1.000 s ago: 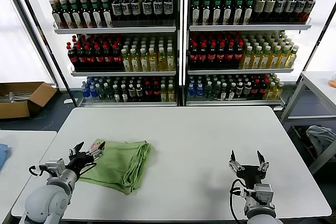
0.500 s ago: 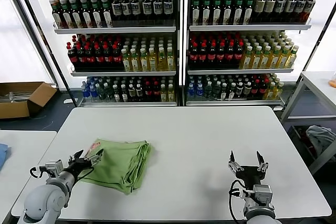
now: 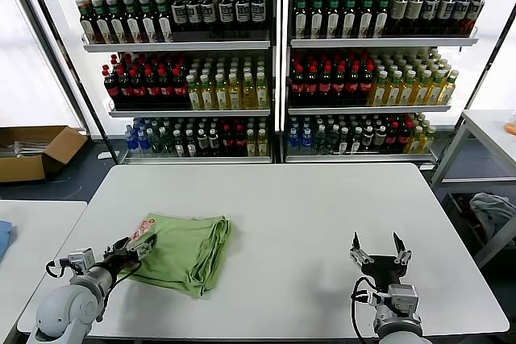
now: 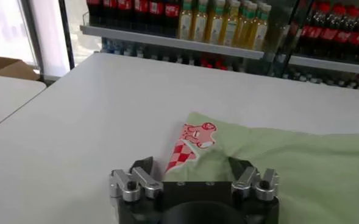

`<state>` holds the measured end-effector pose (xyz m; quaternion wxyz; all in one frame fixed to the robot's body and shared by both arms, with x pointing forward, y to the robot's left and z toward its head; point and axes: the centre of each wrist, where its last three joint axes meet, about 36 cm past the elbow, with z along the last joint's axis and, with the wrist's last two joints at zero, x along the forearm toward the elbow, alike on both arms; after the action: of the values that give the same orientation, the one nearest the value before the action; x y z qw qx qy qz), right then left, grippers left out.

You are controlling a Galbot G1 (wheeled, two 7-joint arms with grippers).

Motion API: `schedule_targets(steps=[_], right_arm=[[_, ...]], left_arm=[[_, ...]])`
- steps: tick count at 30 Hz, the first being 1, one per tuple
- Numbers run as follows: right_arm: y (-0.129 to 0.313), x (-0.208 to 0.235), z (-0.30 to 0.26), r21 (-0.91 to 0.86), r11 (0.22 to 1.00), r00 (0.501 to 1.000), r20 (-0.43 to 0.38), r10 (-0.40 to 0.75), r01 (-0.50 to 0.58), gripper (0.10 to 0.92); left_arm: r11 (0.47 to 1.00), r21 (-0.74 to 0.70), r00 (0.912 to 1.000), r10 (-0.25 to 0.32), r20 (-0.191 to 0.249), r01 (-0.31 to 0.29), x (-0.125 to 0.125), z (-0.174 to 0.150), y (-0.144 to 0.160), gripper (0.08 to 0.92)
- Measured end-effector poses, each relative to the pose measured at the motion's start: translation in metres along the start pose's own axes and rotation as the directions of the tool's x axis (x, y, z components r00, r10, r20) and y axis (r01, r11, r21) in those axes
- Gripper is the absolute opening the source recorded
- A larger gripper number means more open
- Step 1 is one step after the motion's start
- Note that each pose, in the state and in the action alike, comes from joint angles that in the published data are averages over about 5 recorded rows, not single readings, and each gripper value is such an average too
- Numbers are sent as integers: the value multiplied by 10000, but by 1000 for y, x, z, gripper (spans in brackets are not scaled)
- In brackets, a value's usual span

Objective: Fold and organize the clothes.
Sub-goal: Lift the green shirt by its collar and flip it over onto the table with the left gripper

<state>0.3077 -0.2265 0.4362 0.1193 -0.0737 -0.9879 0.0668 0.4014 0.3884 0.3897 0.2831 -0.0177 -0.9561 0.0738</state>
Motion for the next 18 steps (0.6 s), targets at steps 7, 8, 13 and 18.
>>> schedule_targets(steps=[7,8,13,18], right_arm=[[1,-1,-1,-26,10000,10000,47,-28,28,823],[1,-1,-1,-27,10000,10000,54,-28,28,823],[1,-1,-1,-26,10000,10000,58,-25,25,823],[0,-2,-1,-23,10000,10000,68,-13,14,823]], left_arm=[[10000,-25,9999,72,-87,-72,2,3,0,524],[10000,-34,9999,88,-97,-88,2,4,0,489],[9998,-72,9998,177,-107,-178,4,5,-3,333],[9998,-120,9998,184,-48,-185,4,5,-4,195]])
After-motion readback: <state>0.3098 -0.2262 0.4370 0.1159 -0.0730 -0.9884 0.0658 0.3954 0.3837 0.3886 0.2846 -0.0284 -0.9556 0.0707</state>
